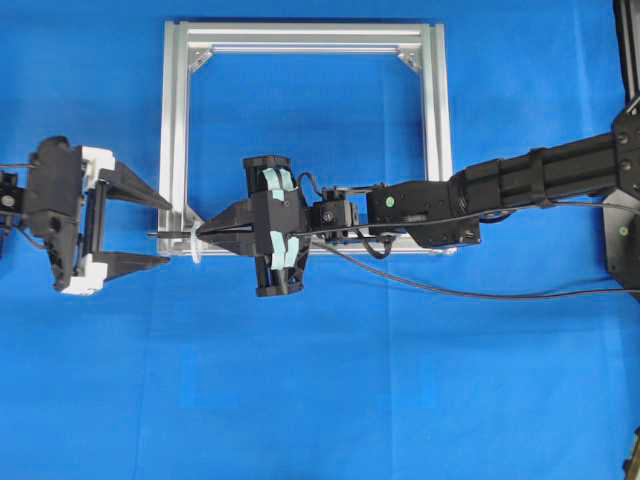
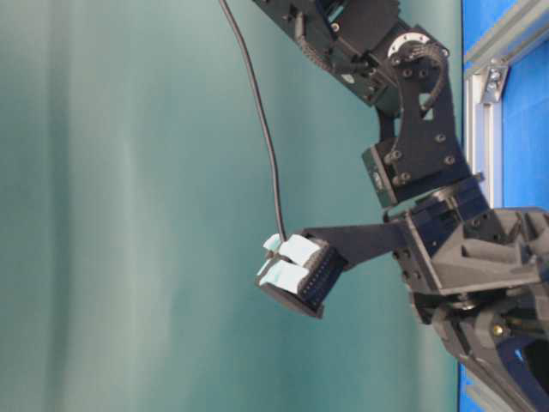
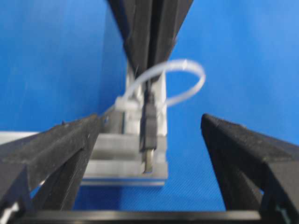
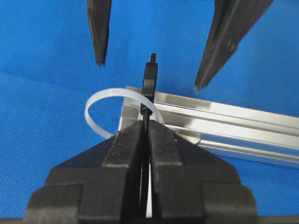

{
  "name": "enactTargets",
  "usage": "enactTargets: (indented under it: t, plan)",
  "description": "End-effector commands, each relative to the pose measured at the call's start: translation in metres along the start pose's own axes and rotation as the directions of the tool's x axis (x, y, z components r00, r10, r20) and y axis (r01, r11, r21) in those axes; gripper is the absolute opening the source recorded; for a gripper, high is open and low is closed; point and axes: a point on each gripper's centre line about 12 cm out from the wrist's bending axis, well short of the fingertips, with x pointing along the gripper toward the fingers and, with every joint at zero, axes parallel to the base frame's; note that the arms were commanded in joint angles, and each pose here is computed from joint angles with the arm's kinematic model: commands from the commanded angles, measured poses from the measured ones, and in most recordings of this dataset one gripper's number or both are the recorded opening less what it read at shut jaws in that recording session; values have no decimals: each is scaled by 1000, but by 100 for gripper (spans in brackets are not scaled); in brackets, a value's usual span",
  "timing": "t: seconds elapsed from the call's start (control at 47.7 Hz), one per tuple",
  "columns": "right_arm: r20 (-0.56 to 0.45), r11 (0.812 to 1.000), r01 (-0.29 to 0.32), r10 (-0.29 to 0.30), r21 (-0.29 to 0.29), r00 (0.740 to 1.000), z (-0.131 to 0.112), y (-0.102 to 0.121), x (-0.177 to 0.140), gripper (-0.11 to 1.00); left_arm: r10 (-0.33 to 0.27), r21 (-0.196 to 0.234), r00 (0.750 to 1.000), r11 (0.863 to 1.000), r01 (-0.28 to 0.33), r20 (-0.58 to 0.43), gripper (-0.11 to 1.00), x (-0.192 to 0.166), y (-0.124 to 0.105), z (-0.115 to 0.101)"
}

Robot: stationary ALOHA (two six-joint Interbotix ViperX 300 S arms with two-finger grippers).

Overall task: Insert the wire through the string loop located on the left side.
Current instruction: 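Close the left gripper on the USB plug beyond the loop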

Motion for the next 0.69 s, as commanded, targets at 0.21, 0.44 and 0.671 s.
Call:
enactTargets:
  t: [0.21,0.44,0.671]
  plan:
    - [45,1000,1,-1,4,999,18,0,0,0,14,-2,1000,1000,-14,-17,89,13,3,1]
    - [45,1000,1,-1,4,999,18,0,0,0,14,-2,1000,1000,-14,-17,89,13,3,1]
    - [41,1000,1,-1,4,999,17,0,0,0,14,0,1000,1000,-14,-16,89,14,3,2]
